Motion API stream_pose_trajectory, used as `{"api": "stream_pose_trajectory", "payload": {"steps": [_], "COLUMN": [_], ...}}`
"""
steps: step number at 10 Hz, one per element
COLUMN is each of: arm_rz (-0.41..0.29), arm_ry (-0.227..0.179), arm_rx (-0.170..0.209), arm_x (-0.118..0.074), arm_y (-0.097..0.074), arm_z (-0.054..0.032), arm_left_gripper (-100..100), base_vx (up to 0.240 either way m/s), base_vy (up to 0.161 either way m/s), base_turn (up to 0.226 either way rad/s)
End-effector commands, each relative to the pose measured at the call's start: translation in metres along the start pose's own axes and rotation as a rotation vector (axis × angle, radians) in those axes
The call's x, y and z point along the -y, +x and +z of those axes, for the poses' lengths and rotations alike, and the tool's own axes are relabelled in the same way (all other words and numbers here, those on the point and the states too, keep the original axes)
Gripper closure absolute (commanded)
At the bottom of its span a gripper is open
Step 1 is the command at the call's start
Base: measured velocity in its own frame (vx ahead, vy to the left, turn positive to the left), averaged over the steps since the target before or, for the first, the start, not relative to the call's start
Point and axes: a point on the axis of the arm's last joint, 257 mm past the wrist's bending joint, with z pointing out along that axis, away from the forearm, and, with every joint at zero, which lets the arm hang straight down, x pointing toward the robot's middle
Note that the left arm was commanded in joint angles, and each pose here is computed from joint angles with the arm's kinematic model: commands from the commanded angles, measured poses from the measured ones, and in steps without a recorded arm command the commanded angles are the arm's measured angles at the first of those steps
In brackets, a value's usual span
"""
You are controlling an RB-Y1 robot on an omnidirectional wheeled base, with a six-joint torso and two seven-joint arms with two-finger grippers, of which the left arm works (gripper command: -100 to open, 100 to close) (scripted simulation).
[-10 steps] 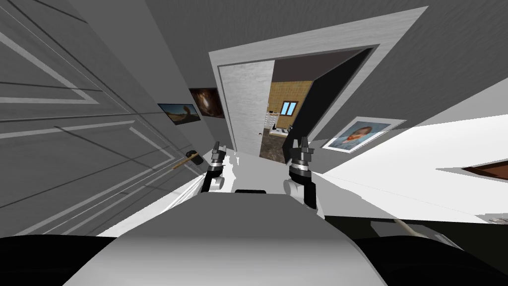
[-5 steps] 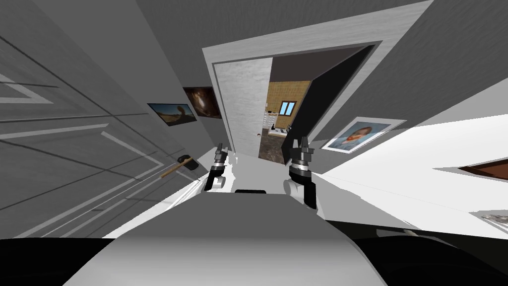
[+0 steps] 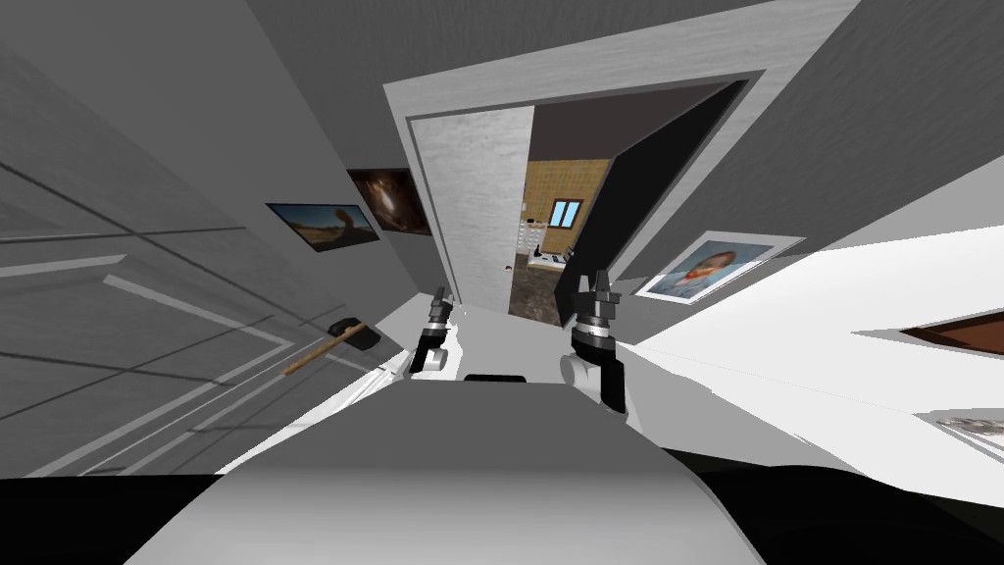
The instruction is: Push the door open
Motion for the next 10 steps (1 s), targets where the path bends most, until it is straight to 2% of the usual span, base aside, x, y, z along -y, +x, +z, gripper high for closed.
{"api": "stream_pose_trajectory", "payload": {"steps": [1,10], "arm_rz": [0.001,0.003], "arm_ry": [-0.019,-0.125], "arm_rx": [-0.003,-0.016], "arm_x": [-0.012,-0.08], "arm_y": [0.001,0.004], "arm_z": [0.0,-0.0076], "arm_left_gripper": [-100,-100], "base_vx": [0.092,0.105], "base_vy": [-0.034,-0.031], "base_turn": [-0.049,-0.045]}}
